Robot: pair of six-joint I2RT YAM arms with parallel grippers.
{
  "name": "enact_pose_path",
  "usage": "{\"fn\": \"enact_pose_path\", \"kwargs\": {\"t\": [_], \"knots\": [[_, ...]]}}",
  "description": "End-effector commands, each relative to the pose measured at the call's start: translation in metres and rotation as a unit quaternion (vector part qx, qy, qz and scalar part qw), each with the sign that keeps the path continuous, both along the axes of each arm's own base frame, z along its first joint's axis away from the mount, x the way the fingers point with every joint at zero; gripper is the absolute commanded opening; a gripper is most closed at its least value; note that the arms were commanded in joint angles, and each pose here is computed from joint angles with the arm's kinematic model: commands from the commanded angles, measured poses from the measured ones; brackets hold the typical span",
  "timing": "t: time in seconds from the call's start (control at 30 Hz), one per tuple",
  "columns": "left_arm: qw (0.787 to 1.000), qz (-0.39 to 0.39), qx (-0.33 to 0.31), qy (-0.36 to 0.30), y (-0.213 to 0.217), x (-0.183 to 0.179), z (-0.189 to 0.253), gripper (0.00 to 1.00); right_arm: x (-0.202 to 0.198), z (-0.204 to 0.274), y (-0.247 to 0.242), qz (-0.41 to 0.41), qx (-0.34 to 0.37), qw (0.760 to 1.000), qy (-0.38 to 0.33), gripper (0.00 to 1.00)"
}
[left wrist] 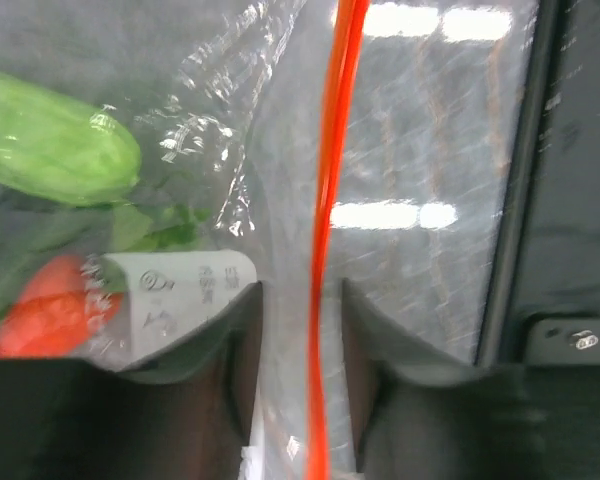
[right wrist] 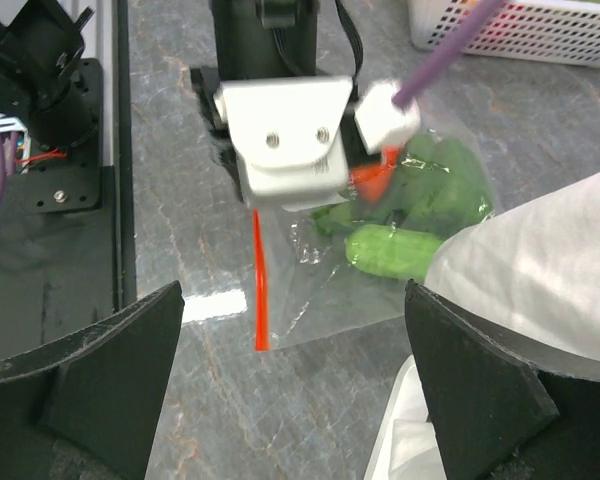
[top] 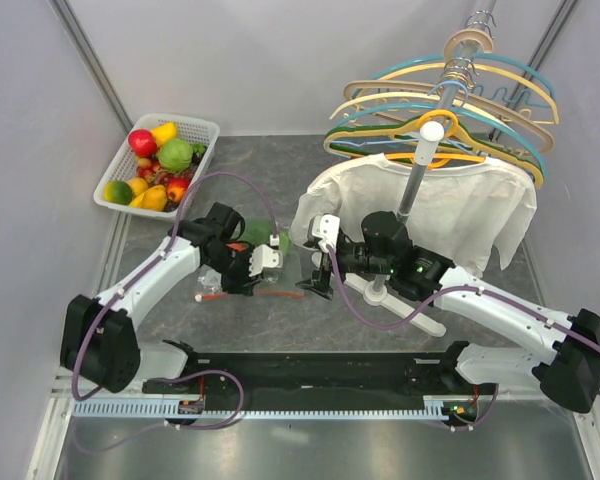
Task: Place the food in the zip-top bag and seal the zipper
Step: Place the zipper food storage bag at the center of the board, then reset both arms
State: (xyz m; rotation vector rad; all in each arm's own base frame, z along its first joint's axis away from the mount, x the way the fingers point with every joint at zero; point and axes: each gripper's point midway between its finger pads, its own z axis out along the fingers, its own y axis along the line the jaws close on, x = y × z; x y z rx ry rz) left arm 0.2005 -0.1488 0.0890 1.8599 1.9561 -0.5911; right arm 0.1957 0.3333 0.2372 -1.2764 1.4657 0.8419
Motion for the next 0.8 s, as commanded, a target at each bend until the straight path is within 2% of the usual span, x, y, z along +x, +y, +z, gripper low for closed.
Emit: {"fn": "enact_pose_path", "kwargs": {"t": [0.0, 0.03, 0.1, 0.27, 0.43, 0.5, 0.6, 0.77], "knots": [[0.998, -0.003, -0.064, 0.023, -0.012, -0.032, 0.031, 0.57, -0.017, 0.030, -0.002, 0.038, 0.026, 0.999, -0.014, 0.98], [0.996, 0.003, -0.084, 0.012, -0.015, -0.033, 0.048, 0.79, -0.021, 0.032, -0.004, 0.047, 0.025, 0.998, -0.018, 0.98], [0.995, 0.029, -0.093, -0.003, -0.016, -0.030, 0.066, 0.99, -0.030, 0.035, -0.007, 0.064, 0.021, 0.997, -0.025, 0.98], [0.979, 0.163, -0.121, -0.015, -0.020, -0.007, 0.141, 1.00, -0.042, 0.041, -0.014, 0.082, 0.004, 0.996, -0.028, 0.98], [0.948, 0.265, -0.169, -0.045, -0.015, 0.007, 0.203, 1.00, -0.055, 0.056, -0.022, 0.089, 0.005, 0.994, -0.069, 0.98], [0.934, 0.300, -0.185, -0.056, -0.005, 0.013, 0.216, 1.00, -0.061, 0.060, -0.026, 0.095, 0.001, 0.992, -0.080, 0.98], [0.915, 0.349, -0.175, -0.098, 0.016, 0.021, 0.221, 1.00, -0.062, 0.066, -0.032, 0.085, -0.001, 0.992, -0.093, 0.98], [0.902, 0.375, -0.174, -0.121, 0.030, 0.021, 0.220, 1.00, -0.063, 0.073, -0.042, 0.074, -0.005, 0.992, -0.106, 0.98]]}}
